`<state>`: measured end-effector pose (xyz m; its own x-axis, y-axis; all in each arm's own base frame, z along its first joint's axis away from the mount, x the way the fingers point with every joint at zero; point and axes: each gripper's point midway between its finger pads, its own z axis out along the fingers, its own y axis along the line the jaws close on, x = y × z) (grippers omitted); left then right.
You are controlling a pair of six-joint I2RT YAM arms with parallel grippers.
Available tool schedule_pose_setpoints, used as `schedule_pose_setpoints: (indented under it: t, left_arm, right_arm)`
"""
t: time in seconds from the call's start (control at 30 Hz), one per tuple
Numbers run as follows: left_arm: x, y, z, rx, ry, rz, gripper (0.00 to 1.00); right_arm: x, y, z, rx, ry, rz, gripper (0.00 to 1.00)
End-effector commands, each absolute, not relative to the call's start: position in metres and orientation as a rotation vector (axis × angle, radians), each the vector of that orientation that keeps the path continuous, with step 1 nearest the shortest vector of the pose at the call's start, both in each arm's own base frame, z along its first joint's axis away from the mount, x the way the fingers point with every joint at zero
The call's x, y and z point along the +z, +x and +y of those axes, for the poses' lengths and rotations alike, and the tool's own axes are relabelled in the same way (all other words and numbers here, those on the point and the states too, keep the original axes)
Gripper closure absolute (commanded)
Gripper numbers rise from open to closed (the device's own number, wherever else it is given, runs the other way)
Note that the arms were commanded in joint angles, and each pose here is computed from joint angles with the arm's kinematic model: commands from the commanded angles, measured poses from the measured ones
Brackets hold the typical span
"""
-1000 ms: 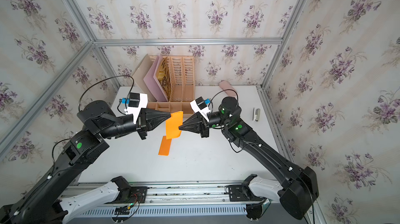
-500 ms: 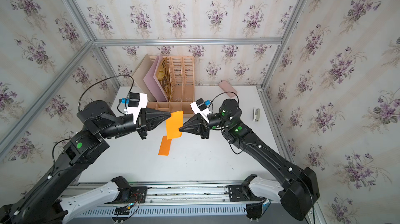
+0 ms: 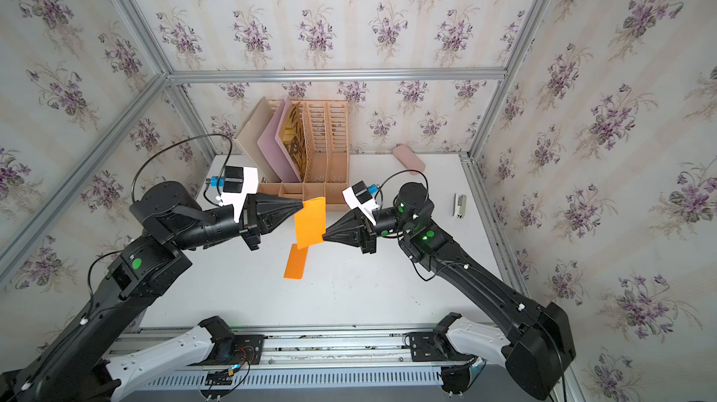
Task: Fold the square paper along the opposite sides
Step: Smooth out the paper.
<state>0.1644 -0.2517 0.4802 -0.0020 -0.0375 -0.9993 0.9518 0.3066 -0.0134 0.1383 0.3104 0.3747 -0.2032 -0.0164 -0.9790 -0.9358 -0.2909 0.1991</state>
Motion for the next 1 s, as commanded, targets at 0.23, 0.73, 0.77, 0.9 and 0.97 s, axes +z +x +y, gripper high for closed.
schedule_pose_setpoints:
  t: [0.23, 0.73, 0.77, 0.9, 0.97]
  left_arm:
    - [0.4882, 0.1649, -0.2525, -0.994, 0.945, 1.277, 1.00]
    - [0.4905, 0.1639, -0.2513, -0.987, 0.946, 1.270, 1.00]
    - [0.4902, 0.1643, -0.2515, -0.987, 0.945, 1.272, 1.00]
    - [0.4892, 0.1644, -0.2516, -0.987, 0.946, 1.274, 1.00]
    - [0.4891, 0.1644, -0.2515, -0.988, 0.946, 1.274, 1.00]
  right_arm:
    - [0.3761, 0.1380, 0.3107, 1.589, -1.316, 1.178, 0.78]
    - [0.3696, 0.1377, 0.3098, 1.587, -1.308, 1.203, 0.82]
    - [0.3688, 0.1381, 0.3100, 1.587, -1.308, 1.206, 0.81]
    - [0.3687, 0.1395, 0.3114, 1.592, -1.308, 1.209, 0.92]
    - [0.3686, 0.1398, 0.3116, 1.593, -1.307, 1.210, 1.00]
